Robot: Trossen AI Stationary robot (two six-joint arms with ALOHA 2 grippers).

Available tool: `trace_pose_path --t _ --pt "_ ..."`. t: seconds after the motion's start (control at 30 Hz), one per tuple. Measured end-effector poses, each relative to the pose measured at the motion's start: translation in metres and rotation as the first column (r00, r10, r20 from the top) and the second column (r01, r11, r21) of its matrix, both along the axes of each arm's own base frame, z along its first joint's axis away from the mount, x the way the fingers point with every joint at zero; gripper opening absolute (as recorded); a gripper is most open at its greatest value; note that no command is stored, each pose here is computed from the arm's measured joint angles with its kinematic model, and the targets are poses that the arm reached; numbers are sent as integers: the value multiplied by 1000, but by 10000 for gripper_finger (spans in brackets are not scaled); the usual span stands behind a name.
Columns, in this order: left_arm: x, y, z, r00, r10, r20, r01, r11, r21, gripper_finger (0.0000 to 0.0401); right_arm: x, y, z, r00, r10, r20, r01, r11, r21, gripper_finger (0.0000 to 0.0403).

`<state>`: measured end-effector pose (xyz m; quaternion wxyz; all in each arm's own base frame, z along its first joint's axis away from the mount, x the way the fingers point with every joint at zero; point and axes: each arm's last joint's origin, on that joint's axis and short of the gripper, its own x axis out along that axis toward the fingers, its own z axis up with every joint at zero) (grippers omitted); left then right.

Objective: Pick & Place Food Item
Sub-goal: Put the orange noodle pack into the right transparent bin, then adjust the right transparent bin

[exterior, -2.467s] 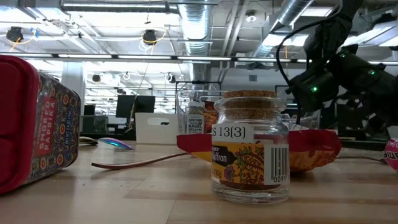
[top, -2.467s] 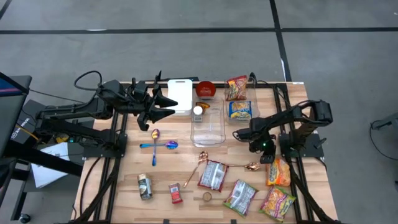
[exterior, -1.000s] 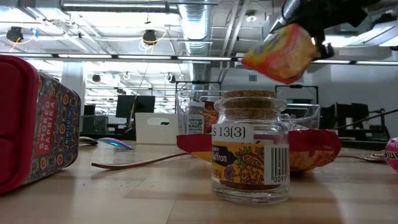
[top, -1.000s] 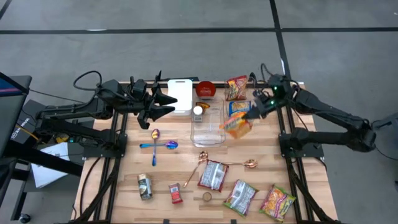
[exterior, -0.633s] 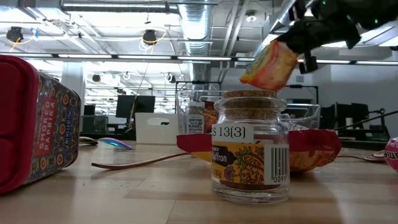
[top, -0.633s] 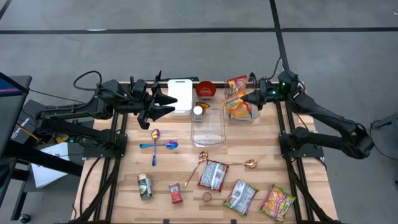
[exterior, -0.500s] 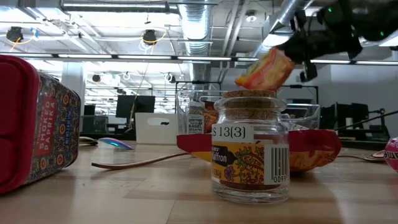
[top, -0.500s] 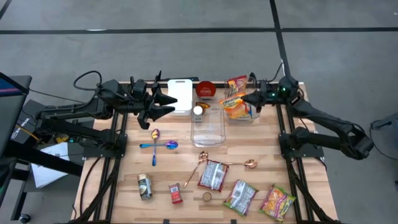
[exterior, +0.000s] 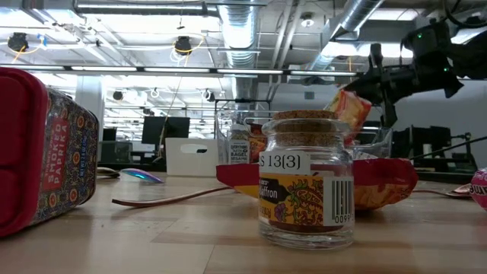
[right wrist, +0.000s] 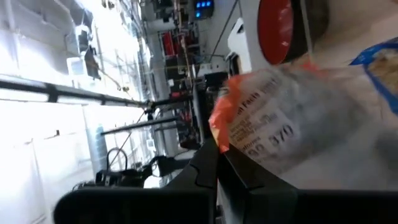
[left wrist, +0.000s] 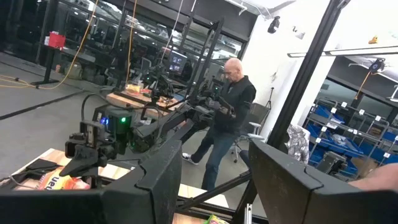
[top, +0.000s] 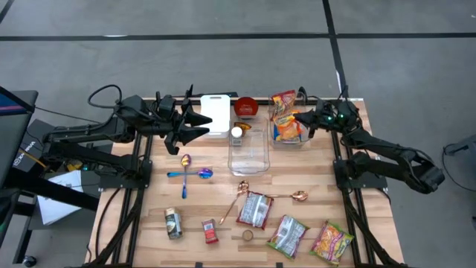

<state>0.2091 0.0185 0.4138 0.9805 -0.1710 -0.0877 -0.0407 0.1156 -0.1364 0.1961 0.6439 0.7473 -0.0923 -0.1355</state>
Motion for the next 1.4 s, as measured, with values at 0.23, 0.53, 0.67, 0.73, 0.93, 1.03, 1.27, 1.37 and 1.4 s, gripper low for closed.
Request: trace_pose_path --t 0.23,0.53,0.67,0.73,0.93,1.03,1.27,1.37,1.4 --pt "2 0 -1 1000 11 -3 -11 1000 -2 182 1 0 3 999 -7 33 6 1000 20 0" --pt "18 2 -11 998 15 -55 -16 1000 -13 182 4 6 -9 994 54 -92 -51 998 32 11" --pt "29 4 -19 996 9 -89 -13 999 -39 182 1 4 -11 992 50 -113 -49 999 8 50" --pt "34 4 -22 995 -5 -95 1 999 -45 182 -3 2 -12 991 45 -124 -43 999 12 75" --pt "38 3 -19 999 -41 -35 39 999 -35 182 -11 -2 -16 989 41 -144 -37 999 28 154" --pt "37 3 -17 999 -39 -23 38 999 -26 182 -11 -6 -11 994 23 -109 -19 999 33 183" --pt "35 3 -16 999 -39 -19 38 999 -23 182 -8 -12 11 999 15 -29 -15 1000 -3 202" --pt "36 3 -16 999 -39 -19 38 999 -23 182 -6 -13 25 999 23 33 -21 997 -73 197" --pt "36 3 -16 999 -39 -20 38 999 -23 182 -6 -13 29 999 24 42 -20 996 -88 193"
